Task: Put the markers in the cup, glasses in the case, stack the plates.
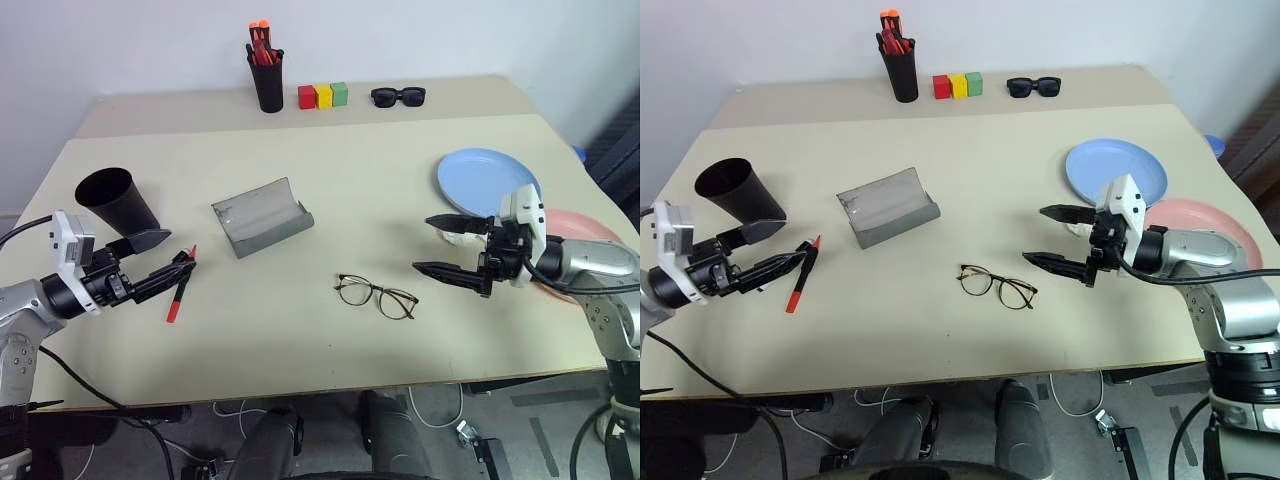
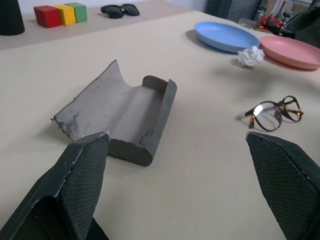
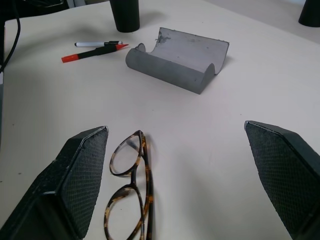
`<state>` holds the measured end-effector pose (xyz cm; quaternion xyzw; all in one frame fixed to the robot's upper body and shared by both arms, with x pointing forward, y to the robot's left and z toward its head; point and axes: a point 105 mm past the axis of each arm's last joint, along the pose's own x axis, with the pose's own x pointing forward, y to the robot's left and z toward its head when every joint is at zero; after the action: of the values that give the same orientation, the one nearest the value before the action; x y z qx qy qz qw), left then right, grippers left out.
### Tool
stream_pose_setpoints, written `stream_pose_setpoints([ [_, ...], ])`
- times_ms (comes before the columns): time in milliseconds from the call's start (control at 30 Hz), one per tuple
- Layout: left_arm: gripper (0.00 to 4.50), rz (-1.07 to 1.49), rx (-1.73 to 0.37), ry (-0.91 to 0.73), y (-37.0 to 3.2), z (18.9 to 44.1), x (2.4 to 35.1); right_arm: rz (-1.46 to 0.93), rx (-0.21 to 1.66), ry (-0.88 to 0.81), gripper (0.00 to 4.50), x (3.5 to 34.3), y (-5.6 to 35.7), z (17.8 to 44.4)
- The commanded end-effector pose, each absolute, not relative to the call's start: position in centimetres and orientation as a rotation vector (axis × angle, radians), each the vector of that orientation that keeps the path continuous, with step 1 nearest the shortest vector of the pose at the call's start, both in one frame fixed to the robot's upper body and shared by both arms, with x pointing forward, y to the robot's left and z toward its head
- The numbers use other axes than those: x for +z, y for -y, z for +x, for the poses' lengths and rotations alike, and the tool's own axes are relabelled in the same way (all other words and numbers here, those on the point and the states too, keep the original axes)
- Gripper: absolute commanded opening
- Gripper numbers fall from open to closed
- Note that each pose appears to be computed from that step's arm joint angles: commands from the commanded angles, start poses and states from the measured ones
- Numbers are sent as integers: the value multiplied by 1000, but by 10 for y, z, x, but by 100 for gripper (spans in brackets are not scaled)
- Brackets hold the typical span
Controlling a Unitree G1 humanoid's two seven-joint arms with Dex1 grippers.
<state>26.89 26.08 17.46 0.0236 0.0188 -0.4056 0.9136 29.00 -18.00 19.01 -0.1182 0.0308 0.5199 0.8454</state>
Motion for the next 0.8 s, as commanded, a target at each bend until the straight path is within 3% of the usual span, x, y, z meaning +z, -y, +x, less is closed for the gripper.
stream_pose_setpoints([
  [33, 450, 99, -807, -3, -271, 269, 189, -289, 1101, -2, 446, 206, 176, 289],
  [333, 450, 120, -757, -47, -284, 271, 186, -309, 1106, 36, 446, 207, 162, 294],
  [567, 450, 110, -556, -243, -320, 276, 162, -305, 1133, 70, 446, 203, 146, 297],
  [800, 450, 106, -484, -376, -327, 292, 134, -305, 1126, 80, 446, 205, 145, 290],
])
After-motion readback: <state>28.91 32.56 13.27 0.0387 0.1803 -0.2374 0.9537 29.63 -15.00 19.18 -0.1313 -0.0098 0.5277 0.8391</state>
